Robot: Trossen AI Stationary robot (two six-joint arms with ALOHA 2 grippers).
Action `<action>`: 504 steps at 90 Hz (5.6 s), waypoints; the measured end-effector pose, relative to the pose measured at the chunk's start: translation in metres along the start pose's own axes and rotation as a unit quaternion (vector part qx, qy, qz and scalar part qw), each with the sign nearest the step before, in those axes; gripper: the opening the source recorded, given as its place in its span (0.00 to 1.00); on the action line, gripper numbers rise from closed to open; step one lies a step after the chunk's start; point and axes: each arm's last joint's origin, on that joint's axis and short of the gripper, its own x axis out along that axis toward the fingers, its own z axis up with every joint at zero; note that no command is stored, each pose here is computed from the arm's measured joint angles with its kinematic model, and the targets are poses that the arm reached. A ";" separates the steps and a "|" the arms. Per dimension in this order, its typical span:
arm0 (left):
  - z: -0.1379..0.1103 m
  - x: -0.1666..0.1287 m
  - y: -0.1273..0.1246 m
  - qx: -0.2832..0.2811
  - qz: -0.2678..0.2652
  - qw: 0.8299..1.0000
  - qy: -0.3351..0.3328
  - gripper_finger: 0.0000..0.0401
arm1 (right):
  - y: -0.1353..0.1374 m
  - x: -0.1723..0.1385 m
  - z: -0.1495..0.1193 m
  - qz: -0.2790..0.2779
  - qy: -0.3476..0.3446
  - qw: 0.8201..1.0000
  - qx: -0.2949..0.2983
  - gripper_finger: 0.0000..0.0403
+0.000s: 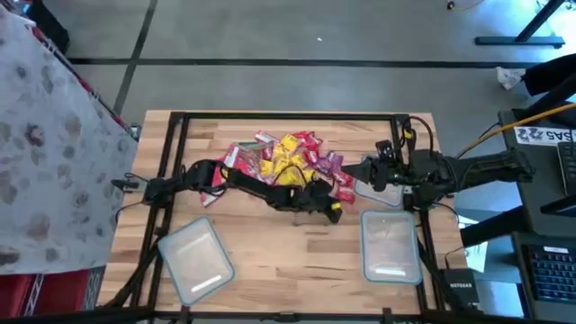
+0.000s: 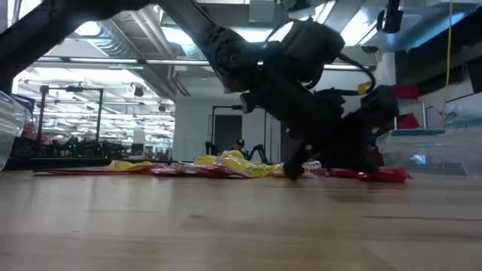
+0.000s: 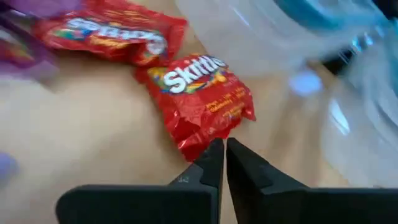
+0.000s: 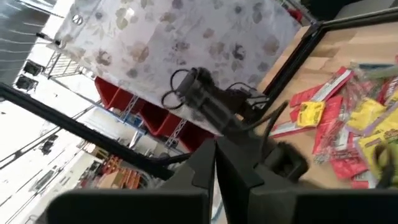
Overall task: Sort candy
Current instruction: Open the rectangular transparent bin
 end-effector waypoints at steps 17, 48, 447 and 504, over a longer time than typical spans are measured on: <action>0.027 0.007 0.023 -0.050 0.012 0.999 -0.006 0.00 | 0.001 0.000 -0.001 0.012 0.018 1.000 0.000 0.00; 0.069 -0.119 -0.062 0.195 0.011 0.980 0.025 0.00 | -0.002 0.000 0.000 -0.018 -0.008 0.999 -0.035 0.00; 0.026 -0.243 0.003 0.080 -0.005 0.982 0.171 0.00 | 0.004 0.128 -0.174 -0.252 0.390 0.876 -0.130 0.22; -0.007 -0.212 0.013 0.089 0.034 0.963 0.251 0.00 | -0.086 0.141 -0.238 -0.253 0.182 0.940 -0.136 0.43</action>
